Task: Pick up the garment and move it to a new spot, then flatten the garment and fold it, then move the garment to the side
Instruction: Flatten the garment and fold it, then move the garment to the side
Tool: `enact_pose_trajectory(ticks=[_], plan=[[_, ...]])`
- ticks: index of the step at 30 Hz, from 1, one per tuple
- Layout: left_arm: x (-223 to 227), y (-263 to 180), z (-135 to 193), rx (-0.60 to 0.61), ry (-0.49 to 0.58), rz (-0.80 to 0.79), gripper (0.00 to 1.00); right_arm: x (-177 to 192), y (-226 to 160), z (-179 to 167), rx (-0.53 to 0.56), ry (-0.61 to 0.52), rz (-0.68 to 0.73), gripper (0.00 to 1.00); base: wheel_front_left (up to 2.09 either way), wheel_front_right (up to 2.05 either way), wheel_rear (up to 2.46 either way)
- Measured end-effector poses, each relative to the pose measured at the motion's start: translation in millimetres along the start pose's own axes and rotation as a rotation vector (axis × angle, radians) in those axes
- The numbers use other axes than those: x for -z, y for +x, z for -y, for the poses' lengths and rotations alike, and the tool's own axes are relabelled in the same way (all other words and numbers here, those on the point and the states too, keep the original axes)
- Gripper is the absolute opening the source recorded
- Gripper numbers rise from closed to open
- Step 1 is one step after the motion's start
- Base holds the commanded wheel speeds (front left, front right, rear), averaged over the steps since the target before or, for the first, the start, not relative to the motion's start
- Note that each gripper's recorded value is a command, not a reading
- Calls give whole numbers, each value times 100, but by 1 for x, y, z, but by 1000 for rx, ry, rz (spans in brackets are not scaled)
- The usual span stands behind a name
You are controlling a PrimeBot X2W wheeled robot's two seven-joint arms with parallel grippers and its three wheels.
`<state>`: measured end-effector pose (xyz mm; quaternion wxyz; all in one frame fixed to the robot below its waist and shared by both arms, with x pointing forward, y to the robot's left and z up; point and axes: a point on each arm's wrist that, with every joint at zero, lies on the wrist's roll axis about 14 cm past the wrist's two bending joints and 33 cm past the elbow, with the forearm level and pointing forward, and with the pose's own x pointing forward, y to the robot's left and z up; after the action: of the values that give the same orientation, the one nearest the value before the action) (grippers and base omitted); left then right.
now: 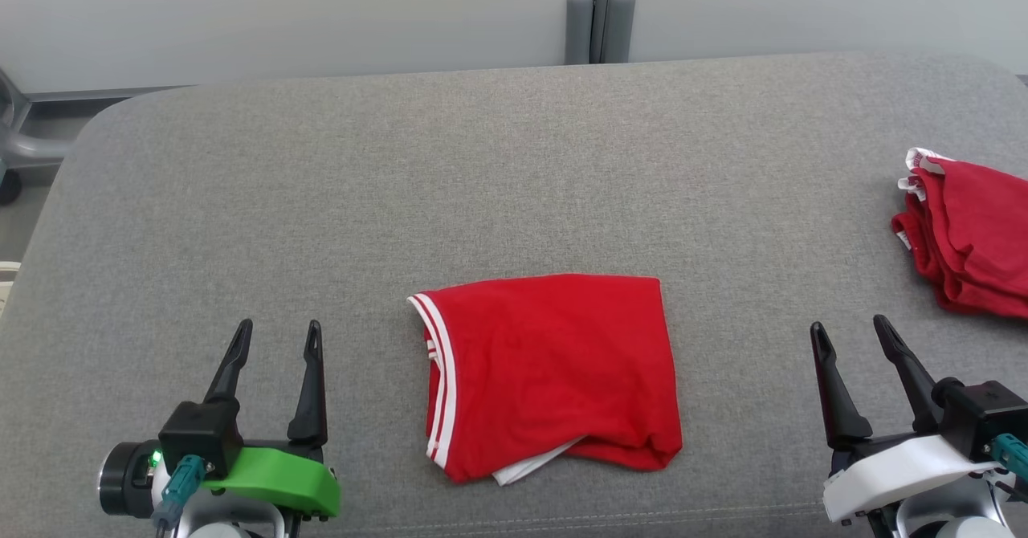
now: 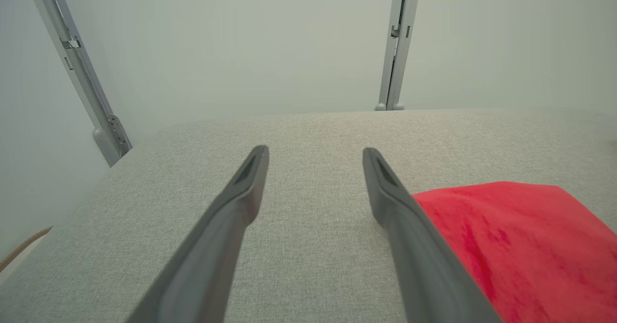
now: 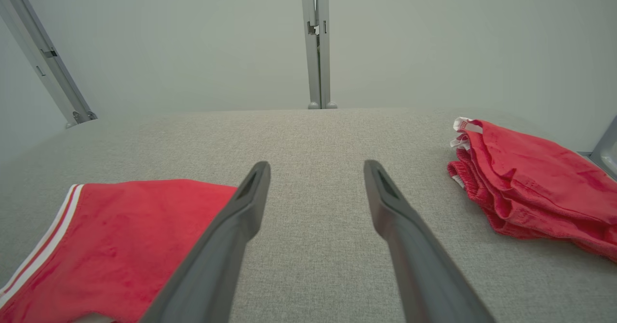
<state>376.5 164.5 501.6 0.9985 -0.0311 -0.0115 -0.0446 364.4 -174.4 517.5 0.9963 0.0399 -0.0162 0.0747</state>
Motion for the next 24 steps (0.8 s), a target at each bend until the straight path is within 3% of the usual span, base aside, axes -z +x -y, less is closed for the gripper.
enact_pose_trajectory(ticks=[12, 24], plan=[[-1, -5, -9, -33, -2, 1, 100, 33, 5, -15, -64, -31, -137, 100, 0, 0, 0], [8, -12, -37, -139, -18, -17, 100, 101, 39, -75, -284, -6, -337, 100, 0, 0, 0]])
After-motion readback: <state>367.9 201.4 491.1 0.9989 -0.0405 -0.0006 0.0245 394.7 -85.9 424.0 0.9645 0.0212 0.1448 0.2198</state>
